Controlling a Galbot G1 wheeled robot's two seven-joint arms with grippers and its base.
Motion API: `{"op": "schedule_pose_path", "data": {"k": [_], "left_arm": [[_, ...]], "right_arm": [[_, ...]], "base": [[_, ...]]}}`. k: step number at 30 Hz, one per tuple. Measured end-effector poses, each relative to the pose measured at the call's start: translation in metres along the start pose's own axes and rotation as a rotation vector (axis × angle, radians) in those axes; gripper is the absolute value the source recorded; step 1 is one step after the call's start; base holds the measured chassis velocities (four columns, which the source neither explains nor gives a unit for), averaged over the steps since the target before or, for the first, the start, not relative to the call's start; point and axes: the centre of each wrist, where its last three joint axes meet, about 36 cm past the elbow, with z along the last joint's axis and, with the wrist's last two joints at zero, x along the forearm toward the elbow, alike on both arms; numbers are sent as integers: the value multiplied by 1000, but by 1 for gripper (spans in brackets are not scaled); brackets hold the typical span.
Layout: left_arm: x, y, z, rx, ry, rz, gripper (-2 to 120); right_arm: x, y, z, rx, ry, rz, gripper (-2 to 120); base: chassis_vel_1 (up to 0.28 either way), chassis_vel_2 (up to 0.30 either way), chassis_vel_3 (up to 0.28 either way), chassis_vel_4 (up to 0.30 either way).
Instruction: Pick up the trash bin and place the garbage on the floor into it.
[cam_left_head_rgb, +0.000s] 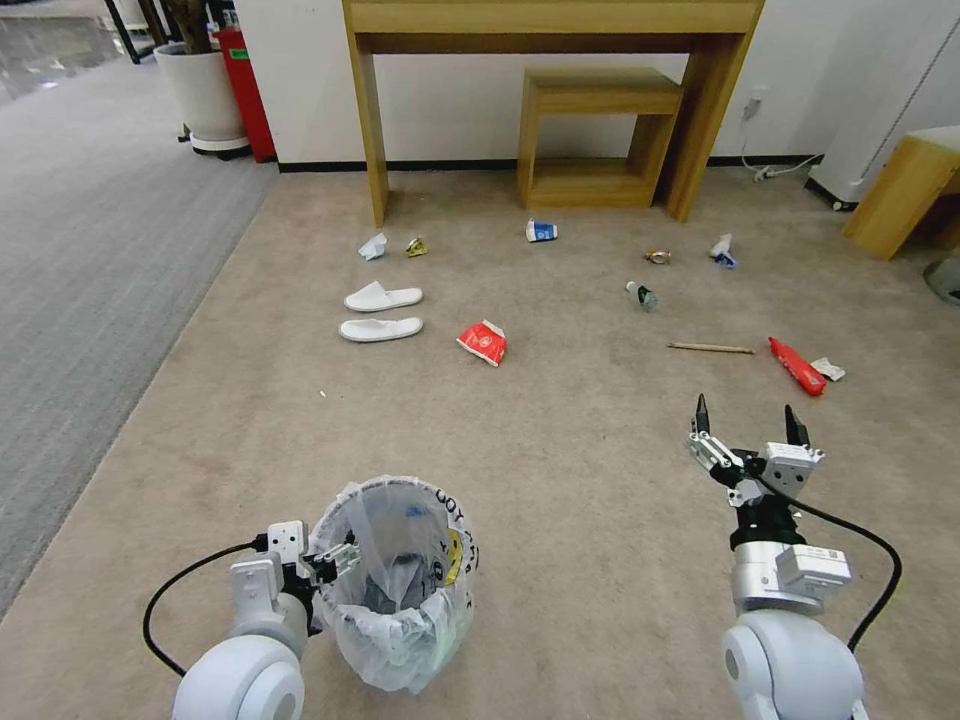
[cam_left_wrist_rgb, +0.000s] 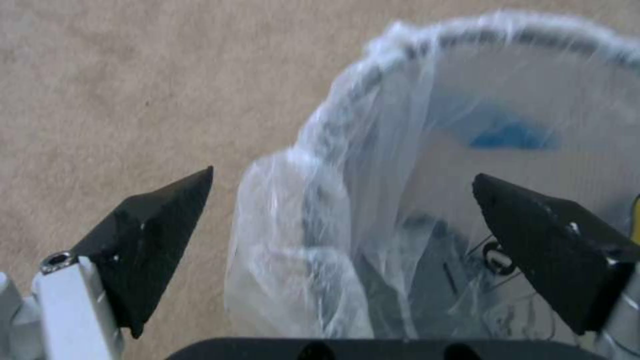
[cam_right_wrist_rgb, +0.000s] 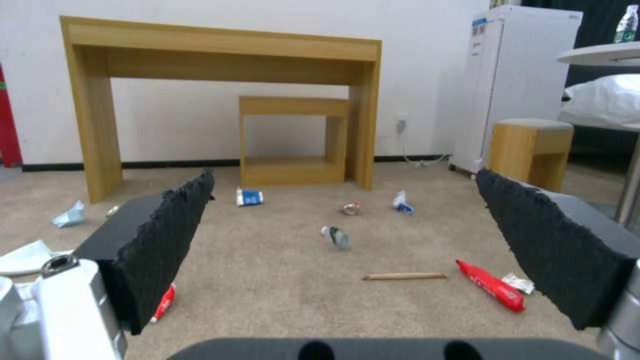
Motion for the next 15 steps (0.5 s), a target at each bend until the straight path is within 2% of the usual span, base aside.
{"op": "schedule_pose_path", "data": {"k": [15], "left_arm": [[-16, 1, 15, 10, 76, -51, 100]], "right_arm": [[-1, 4, 3, 2, 18, -5, 100]], "base": [[0, 0, 0, 0]]}}
